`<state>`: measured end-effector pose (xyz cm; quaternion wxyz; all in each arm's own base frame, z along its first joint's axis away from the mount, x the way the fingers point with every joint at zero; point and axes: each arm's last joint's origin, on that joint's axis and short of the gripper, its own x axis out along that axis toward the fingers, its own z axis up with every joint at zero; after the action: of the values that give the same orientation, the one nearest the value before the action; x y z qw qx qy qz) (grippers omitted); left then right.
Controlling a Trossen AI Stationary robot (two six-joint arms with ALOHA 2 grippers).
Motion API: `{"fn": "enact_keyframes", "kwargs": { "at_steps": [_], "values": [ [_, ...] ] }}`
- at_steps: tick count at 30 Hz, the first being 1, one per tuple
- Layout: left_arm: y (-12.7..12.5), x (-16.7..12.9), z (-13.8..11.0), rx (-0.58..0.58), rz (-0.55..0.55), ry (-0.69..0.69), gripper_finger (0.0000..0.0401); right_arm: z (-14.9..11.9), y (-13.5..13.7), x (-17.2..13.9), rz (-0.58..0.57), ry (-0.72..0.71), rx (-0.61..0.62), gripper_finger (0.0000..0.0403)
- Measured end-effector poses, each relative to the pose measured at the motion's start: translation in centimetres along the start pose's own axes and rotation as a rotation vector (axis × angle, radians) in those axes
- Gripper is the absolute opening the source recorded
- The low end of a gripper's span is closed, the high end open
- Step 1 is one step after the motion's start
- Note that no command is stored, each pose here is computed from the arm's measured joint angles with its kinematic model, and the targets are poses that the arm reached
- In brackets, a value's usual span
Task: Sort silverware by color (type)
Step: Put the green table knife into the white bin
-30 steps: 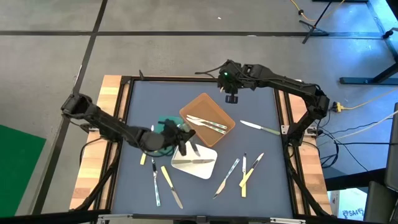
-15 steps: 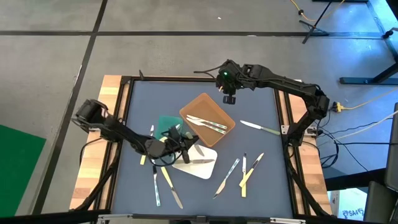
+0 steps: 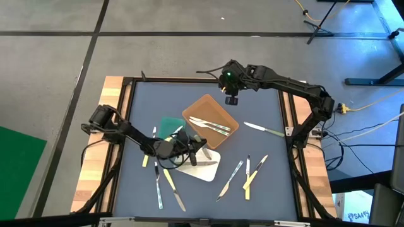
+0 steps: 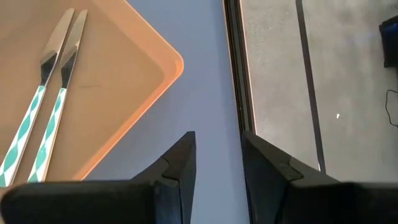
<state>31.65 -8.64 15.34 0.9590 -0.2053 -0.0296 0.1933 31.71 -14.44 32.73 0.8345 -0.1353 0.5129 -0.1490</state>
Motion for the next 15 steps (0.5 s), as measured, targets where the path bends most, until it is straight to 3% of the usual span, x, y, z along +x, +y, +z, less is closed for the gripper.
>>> {"fn": "enact_keyframes", "kwargs": {
  "at_steps": [9,15],
  "values": [
    [0.19,0.37,0.03,0.011,-0.072,0.041,0.0032,0.19,-0.06,0.00,0.003,-0.023,0.003,0.0115],
    [0.18,0.37,0.00,0.081,-0.080,0.043,0.0039,0.19,-0.06,0.00,0.003,-0.023,0.003,0.0115]
  ]
}}
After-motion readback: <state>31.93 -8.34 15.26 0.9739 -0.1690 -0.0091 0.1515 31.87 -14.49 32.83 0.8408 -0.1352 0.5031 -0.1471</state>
